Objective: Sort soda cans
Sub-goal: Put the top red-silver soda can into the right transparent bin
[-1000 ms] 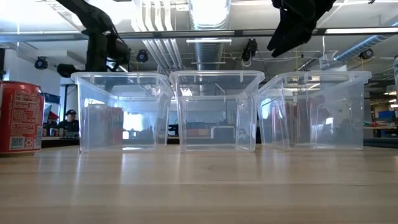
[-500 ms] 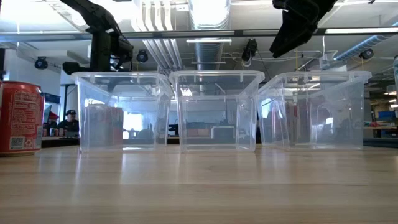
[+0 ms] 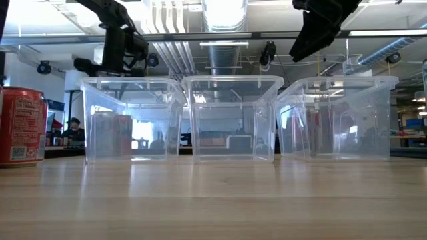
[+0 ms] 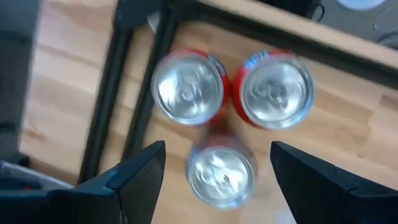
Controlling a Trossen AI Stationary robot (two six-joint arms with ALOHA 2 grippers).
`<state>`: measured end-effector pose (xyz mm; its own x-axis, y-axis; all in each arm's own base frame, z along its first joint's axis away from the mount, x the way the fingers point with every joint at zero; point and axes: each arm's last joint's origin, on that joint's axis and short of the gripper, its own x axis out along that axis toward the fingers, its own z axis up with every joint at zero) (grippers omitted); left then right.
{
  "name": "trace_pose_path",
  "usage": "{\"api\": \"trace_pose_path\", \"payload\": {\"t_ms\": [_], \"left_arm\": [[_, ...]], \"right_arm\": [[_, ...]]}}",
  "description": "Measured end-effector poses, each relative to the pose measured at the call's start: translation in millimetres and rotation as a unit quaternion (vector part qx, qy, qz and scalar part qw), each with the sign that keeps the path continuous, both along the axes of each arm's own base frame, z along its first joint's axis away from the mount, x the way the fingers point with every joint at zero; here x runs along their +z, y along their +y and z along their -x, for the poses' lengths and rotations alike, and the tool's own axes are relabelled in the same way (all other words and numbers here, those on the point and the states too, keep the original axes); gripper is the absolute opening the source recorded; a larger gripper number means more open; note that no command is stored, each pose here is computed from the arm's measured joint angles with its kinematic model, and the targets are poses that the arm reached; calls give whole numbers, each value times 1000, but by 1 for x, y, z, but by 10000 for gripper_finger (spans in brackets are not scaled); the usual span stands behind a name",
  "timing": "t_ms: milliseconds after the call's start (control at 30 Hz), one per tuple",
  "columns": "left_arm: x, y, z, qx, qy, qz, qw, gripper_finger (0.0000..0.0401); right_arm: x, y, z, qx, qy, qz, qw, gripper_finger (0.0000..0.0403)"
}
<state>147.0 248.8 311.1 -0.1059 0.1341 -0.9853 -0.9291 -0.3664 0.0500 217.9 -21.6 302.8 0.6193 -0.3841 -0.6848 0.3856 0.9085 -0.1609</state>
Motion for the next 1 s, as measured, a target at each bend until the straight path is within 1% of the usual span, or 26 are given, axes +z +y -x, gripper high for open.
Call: {"api": "trace_pose_path", "payload": {"t_ms": [100,200,300,367,567,800,1000], "left_arm": [[-6,2,-3,25,-22,23,999,274],[-17,5,-5,48,-30,51,997,274],[-27,8,-6,59,-37,90,993,274],[-32,10,-6,63,-35,105,992,274],[-37,11,-4,68,-20,129,989,274],[-37,12,-3,27,-21,132,991,274],[-37,12,-3,12,-19,132,991,279]], "right_arm": [[0,0,0,0,0,0,1000,361],[0,0,0,-6,0,-6,1000,361],[-2,0,2,-9,11,-9,1000,361],[-3,0,4,-11,19,-11,1000,361],[-6,0,7,-16,37,-16,999,361],[-6,0,7,-16,40,-16,999,361],[-6,0,7,-17,40,-16,999,361]]}}
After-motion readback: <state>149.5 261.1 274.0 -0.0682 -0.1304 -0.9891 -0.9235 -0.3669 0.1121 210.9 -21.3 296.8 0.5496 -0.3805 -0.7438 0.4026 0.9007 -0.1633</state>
